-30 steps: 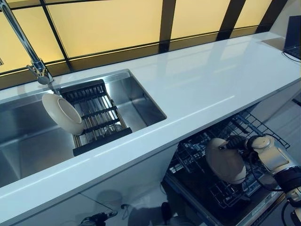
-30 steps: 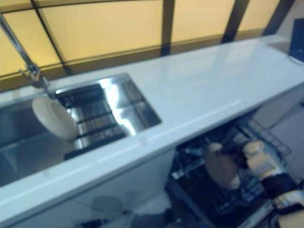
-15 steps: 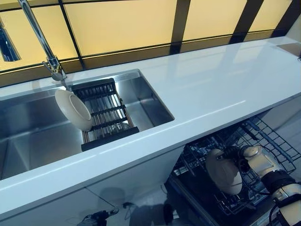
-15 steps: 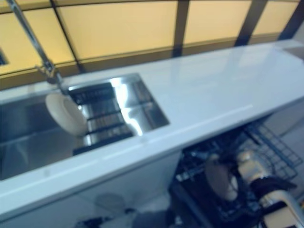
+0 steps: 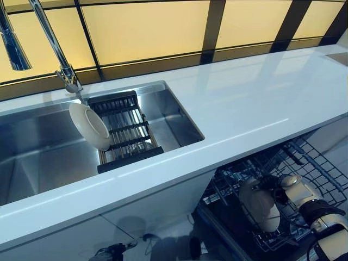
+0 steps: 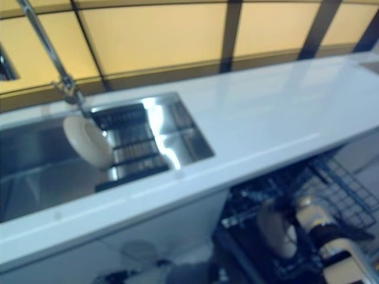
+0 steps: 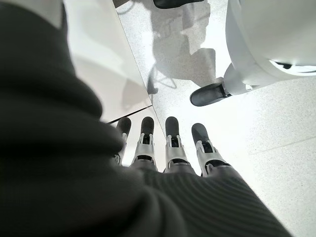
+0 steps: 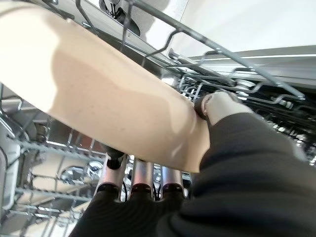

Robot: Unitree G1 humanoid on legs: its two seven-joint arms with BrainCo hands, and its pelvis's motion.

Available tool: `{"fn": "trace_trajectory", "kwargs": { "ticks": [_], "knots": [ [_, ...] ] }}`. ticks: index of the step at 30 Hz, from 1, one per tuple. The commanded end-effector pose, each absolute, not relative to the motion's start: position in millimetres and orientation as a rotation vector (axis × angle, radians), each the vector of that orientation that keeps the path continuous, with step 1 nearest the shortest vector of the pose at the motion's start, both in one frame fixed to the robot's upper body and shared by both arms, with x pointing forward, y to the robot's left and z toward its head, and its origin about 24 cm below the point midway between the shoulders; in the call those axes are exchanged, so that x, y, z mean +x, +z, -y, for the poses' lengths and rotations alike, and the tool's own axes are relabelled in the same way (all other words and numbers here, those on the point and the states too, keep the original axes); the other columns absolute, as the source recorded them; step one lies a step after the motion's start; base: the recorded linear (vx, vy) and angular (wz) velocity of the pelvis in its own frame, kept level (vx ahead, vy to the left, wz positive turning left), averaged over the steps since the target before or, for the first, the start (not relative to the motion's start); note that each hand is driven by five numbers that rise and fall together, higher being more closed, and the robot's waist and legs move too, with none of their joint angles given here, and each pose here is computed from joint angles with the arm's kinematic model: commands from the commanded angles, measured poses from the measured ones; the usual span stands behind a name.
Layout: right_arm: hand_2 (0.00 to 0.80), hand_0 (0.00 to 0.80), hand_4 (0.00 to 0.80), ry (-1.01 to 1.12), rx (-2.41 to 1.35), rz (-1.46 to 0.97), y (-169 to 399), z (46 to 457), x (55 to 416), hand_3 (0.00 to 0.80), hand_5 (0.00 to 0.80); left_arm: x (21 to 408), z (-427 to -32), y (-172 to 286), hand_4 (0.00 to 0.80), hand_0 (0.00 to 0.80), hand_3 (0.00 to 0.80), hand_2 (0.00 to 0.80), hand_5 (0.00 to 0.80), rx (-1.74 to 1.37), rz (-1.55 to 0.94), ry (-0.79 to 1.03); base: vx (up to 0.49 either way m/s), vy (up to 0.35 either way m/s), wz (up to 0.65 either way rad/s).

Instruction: Take plates into dishwasher

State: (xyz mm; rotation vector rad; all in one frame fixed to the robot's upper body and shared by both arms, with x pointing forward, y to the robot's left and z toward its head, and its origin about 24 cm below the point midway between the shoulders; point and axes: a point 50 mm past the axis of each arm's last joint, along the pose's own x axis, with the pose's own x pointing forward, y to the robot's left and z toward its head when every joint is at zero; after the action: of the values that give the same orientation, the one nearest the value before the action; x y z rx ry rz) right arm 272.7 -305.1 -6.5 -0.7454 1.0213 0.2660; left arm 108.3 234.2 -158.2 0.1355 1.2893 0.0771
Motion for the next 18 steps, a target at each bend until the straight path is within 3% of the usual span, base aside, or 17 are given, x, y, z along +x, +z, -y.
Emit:
{"fn": "trace_trajectory", "kwargs": {
  "ticks": [1,16,18],
  "knots": [
    [0.8,0.8,0.8,0.219,-0.784,-0.966,9.0,299.1,300.0,0.8,0.8,125.9,-245.8,-151.0,0.0,0.0,0.0,0.0,0.0,0.228,-1.27,0.042,0.0,0.0,0.0],
    [0.8,0.8,0.8,0.194,-0.783,-0.986,6.7,303.6,299.4,0.8,0.8,126.0,-246.5,-150.8,0.0,0.0,0.0,0.0,0.0,0.236,-1.274,0.033,0.001,0.001,0.02],
    [0.712,0.712,0.712,0.191,-0.786,-0.983,7.6,304.2,299.4,0.712,0.712,126.2,-247.0,-150.6,0.0,0.0,0.0,0.0,0.0,0.236,-1.274,0.033,0.0,0.0,0.0]
  ]
}}
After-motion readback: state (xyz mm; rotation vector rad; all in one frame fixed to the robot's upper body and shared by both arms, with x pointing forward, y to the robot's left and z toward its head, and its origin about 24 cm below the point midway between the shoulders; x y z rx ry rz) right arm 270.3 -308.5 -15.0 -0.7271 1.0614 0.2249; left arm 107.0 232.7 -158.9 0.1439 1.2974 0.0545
